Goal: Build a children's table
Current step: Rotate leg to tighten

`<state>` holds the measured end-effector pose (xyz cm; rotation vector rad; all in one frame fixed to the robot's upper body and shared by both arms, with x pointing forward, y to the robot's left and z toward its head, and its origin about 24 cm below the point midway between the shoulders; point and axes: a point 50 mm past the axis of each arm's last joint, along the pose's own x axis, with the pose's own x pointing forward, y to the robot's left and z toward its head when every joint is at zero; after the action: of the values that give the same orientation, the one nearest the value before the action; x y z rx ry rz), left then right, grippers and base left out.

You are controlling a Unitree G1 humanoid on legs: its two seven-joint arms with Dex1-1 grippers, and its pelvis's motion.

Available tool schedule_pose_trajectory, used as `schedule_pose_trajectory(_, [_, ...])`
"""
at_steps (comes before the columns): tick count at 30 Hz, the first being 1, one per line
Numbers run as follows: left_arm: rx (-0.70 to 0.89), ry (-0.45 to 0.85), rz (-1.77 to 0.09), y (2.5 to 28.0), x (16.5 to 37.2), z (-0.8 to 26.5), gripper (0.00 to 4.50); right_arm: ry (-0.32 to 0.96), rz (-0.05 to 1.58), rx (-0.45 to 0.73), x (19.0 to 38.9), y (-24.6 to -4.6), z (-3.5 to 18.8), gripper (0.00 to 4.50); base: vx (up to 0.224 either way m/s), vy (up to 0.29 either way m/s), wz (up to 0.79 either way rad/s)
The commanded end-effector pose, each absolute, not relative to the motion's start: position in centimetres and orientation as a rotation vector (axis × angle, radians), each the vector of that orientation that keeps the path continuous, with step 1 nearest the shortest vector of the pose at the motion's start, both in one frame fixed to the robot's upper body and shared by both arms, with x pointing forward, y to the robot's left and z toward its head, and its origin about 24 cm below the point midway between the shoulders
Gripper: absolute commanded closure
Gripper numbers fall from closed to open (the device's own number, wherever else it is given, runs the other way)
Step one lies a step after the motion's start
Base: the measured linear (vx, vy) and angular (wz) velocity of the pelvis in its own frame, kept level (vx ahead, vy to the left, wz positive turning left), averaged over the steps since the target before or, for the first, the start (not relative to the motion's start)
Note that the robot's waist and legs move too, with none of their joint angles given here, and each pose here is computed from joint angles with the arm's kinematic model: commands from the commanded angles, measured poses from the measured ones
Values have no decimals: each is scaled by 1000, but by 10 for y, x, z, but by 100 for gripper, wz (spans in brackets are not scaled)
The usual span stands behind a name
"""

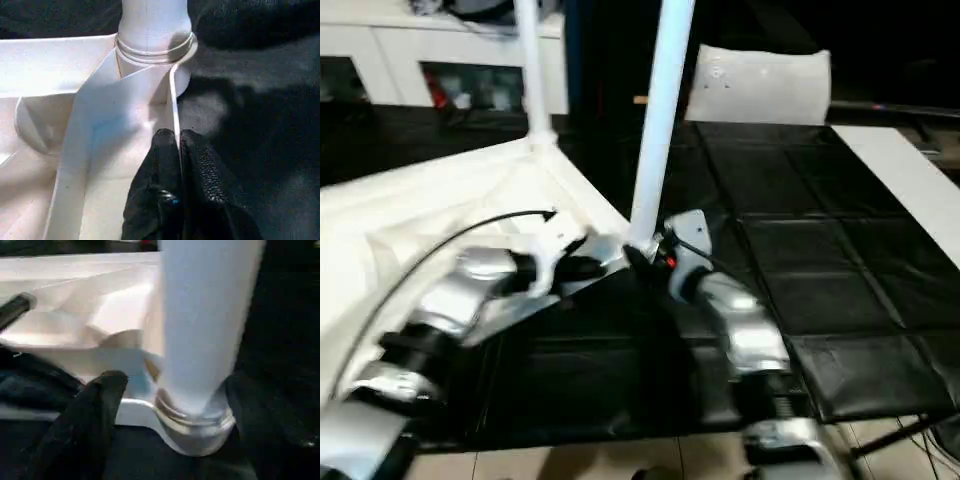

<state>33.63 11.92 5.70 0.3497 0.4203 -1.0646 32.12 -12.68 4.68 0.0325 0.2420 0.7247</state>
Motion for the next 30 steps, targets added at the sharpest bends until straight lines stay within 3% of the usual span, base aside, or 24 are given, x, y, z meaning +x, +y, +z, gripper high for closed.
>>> schedule_pose_trajectory(1, [387, 362, -1243, 111, 328, 63, 450, 203, 845, -3, 318, -135, 58, 59, 0, 0, 0])
schedule_pose_trajectory(7, [440, 407, -1505, 125, 310, 60, 450, 236, 1140, -91, 305, -158, 68, 29, 0, 0, 0])
schedule_pose_trajectory(15, [488, 458, -1698, 132, 298, 58, 450, 305, 1467, -110, 288, -164, 73, 29, 0, 0, 0])
schedule_pose_trajectory(19, [510, 464, -1725, 133, 297, 58, 450, 365, 1552, -125, 285, -162, 69, 67, 0, 0, 0])
schedule_pose_trajectory(30, [524, 447, -1732, 131, 298, 58, 450, 369, 1640, -113, 285, -153, 69, 146, 0, 0, 0])
